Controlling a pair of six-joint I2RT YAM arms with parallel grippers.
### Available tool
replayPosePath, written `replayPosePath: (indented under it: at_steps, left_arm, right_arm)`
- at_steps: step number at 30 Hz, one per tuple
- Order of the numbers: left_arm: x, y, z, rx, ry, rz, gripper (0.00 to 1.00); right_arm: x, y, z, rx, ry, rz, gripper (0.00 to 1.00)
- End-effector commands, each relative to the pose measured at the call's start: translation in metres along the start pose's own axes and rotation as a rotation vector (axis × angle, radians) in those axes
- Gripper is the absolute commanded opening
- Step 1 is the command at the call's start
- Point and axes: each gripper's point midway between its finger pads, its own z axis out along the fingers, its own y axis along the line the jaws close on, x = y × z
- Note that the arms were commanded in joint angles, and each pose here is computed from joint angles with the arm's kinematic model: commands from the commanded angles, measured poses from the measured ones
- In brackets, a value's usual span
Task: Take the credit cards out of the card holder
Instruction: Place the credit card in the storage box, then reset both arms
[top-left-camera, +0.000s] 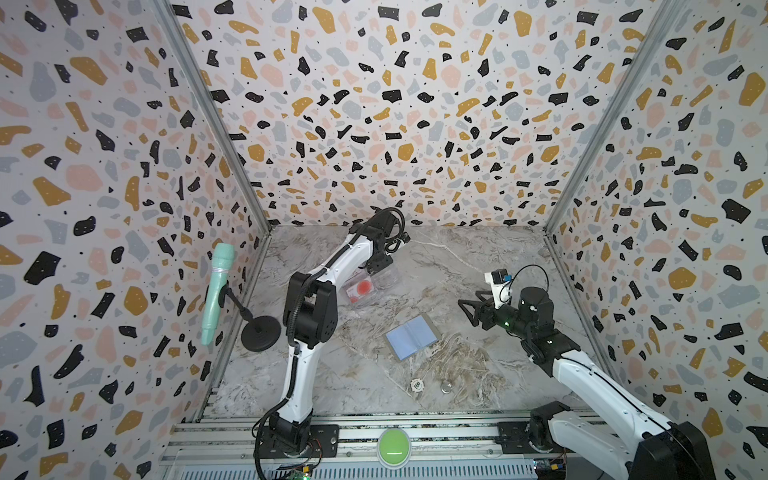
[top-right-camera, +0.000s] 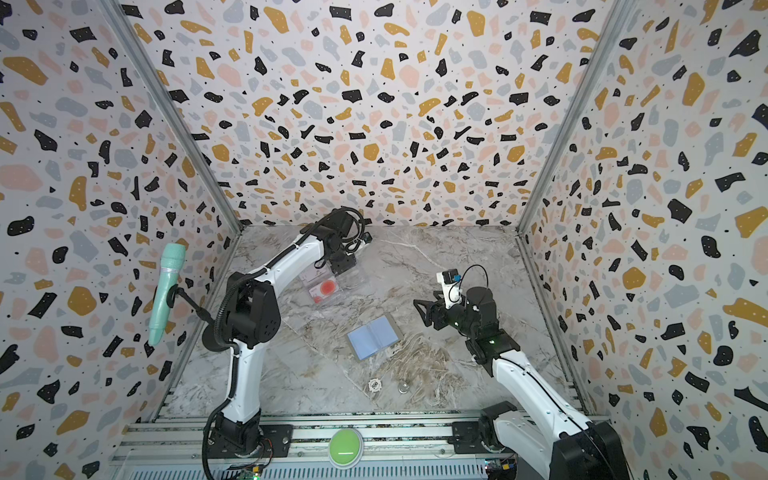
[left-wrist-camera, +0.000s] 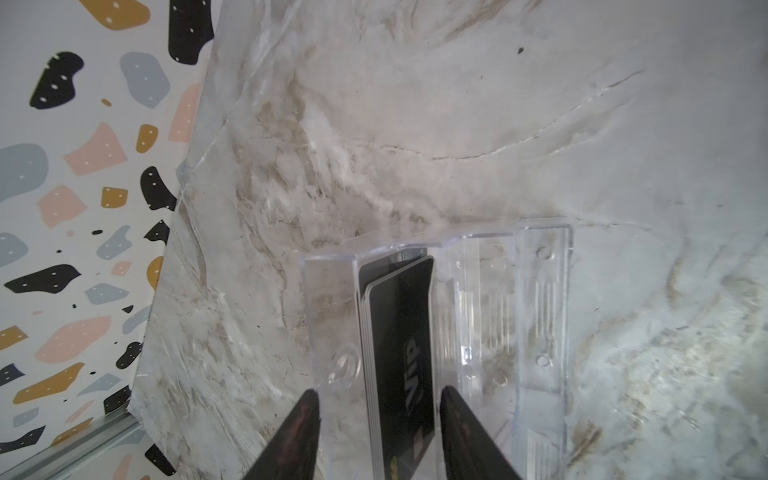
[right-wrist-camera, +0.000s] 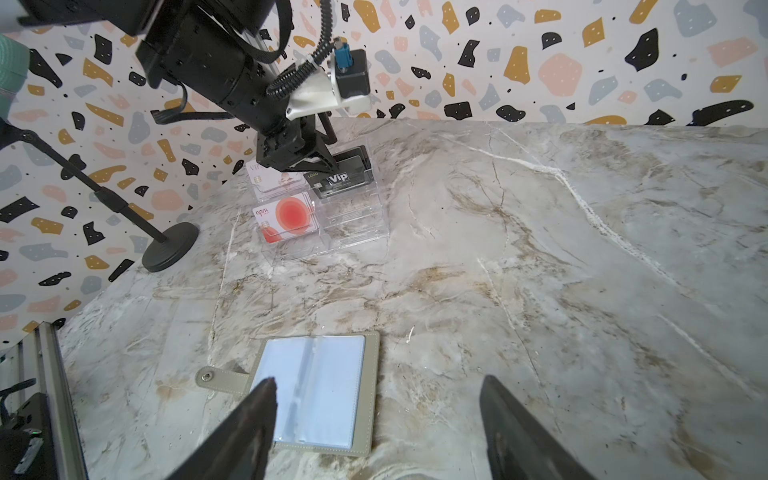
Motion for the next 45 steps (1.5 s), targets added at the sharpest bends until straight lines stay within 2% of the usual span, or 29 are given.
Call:
replayPosePath:
  at_steps: [1, 8, 12, 14, 17, 20, 24, 26, 29, 33, 36, 39, 42, 45]
  left_arm:
    - [0.003, 0.014, 0.006, -0.081, 0.029, -0.025, 0.48]
    - [0.001, 0.034, -0.003, -0.149, 0.011, -0.086, 0.47]
    - [-0.005, 0.041, -0.022, -0.157, -0.038, -0.133, 0.47]
    - [-0.012, 0.042, -0.04, -0.142, -0.098, -0.177, 0.47]
    - [-0.02, 0.045, -0.076, -0.132, -0.258, -0.292, 0.5]
    - [-0.013, 0.04, -0.113, -0.149, -0.414, -0.423, 0.55]
    - [0.028, 0.021, -0.141, -0.211, -0.54, -0.611, 0.6]
    - [0.064, 0.01, -0.146, -0.28, -0.576, -0.727, 0.61]
    - [0.12, -0.008, -0.146, -0.396, -0.611, -0.862, 0.67]
    - [0.18, -0.023, -0.148, -0.559, -0.632, -0.988, 0.77]
    - [0.215, -0.027, -0.151, -0.696, -0.657, -1.025, 0.87]
    - [0.232, -0.03, -0.155, -0.776, -0.708, -1.019, 0.98]
    - [0.245, -0.034, -0.145, -0.779, -0.733, -1.044, 1.0]
    - [0.241, -0.032, -0.137, -0.756, -0.737, -1.027, 1.0]
  right_arm:
    - [-0.008, 0.001, -0.003, 0.001, -0.031, -0.01, 0.77]
    - [-0.007, -0.003, -0.002, 0.018, -0.03, -0.008, 0.77]
    - [-0.01, -0.018, -0.003, 0.103, -0.046, -0.023, 0.77]
    - [-0.016, -0.034, -0.006, 0.202, -0.071, -0.041, 0.78]
    - [-0.028, -0.066, -0.019, 0.398, -0.127, -0.076, 0.8]
    - [-0.037, -0.095, -0.038, 0.555, -0.198, -0.081, 0.84]
    - [-0.03, -0.129, -0.06, 0.726, -0.253, -0.082, 0.88]
    - [-0.023, -0.145, -0.069, 0.798, -0.269, -0.061, 0.89]
    - [-0.016, -0.157, -0.075, 0.861, -0.285, -0.082, 0.96]
    - [-0.01, -0.162, -0.081, 0.898, -0.339, -0.141, 0.98]
    - [-0.001, -0.167, -0.074, 0.894, -0.323, -0.152, 0.98]
    - [0.008, -0.167, -0.069, 0.871, -0.333, -0.159, 1.0]
    - [0.017, -0.169, -0.066, 0.867, -0.33, -0.17, 0.99]
    - [0.025, -0.169, -0.065, 0.859, -0.343, -0.196, 0.99]
